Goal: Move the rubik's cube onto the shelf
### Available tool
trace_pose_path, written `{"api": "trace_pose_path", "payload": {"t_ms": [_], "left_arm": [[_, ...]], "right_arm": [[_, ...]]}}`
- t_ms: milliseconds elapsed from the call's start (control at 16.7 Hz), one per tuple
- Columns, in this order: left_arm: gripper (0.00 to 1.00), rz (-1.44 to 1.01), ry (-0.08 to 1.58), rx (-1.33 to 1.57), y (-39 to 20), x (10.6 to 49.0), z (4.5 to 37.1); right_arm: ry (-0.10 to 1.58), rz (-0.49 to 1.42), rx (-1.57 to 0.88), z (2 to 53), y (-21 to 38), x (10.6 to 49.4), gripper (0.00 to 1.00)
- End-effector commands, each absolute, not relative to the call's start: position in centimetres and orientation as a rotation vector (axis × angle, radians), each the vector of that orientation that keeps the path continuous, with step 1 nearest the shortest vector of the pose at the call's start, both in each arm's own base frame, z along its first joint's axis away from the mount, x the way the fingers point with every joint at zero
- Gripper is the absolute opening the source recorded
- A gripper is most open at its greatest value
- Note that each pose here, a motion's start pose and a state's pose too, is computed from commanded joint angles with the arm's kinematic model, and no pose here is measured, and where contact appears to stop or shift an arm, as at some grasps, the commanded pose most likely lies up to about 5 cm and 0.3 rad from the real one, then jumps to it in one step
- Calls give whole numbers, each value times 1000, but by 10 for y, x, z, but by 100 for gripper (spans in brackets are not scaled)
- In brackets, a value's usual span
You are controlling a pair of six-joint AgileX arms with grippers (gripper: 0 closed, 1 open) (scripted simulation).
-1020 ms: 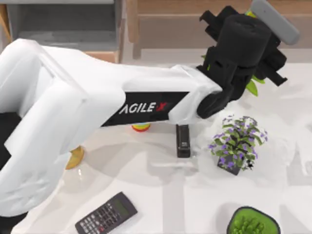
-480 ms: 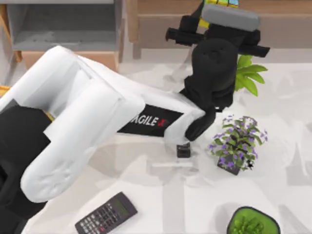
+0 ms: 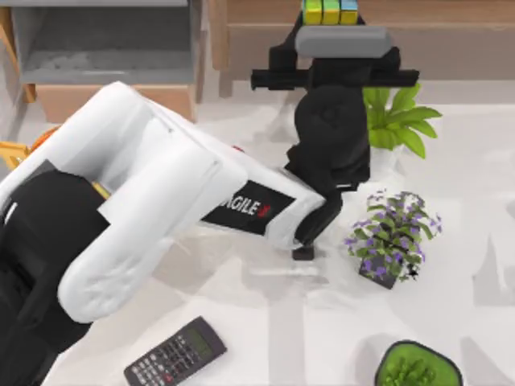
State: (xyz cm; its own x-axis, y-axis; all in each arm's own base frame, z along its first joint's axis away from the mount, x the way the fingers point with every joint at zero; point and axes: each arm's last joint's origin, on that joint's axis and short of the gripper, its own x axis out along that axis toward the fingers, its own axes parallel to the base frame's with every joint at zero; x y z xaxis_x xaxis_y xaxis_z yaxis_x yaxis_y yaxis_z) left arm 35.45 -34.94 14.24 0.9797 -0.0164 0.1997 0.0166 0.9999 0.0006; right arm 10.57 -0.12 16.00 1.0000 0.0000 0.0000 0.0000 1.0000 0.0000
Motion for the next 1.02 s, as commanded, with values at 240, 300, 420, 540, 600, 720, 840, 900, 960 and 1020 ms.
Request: {"api": "trace_pose_path", "payload": {"t_ms": [240, 300, 420, 540, 600, 720, 840, 900, 960, 1020], "left_arm": [[0, -22, -203, -1, -352, 353, 144], [0, -22, -203, -1, -352, 353, 144], [0, -20, -198, 4, -352, 361, 143], [0, -20, -203, 2, -354, 372, 147], [0, -20, -207, -2, -355, 379, 149], [0, -21, -214, -7, -357, 391, 153], [0, -21, -212, -6, -357, 402, 154], [0, -21, -211, -5, -356, 407, 154], [0, -21, -211, -5, -356, 413, 155], [0, -20, -212, -8, -356, 419, 156]], "right_arm": [[0, 0, 0, 160, -1, 106, 100], [0, 0, 0, 160, -1, 106, 100], [0, 0, 0, 160, -1, 106, 100], [0, 0, 0, 160, -1, 106, 100], [0, 0, 0, 160, -1, 106, 100], [0, 0, 0, 160, -1, 106, 100], [0, 0, 0, 160, -1, 106, 100], [0, 0, 0, 160, -1, 106, 100], [0, 0, 0, 160, -1, 106, 100], [0, 0, 0, 160, -1, 106, 100]]}}
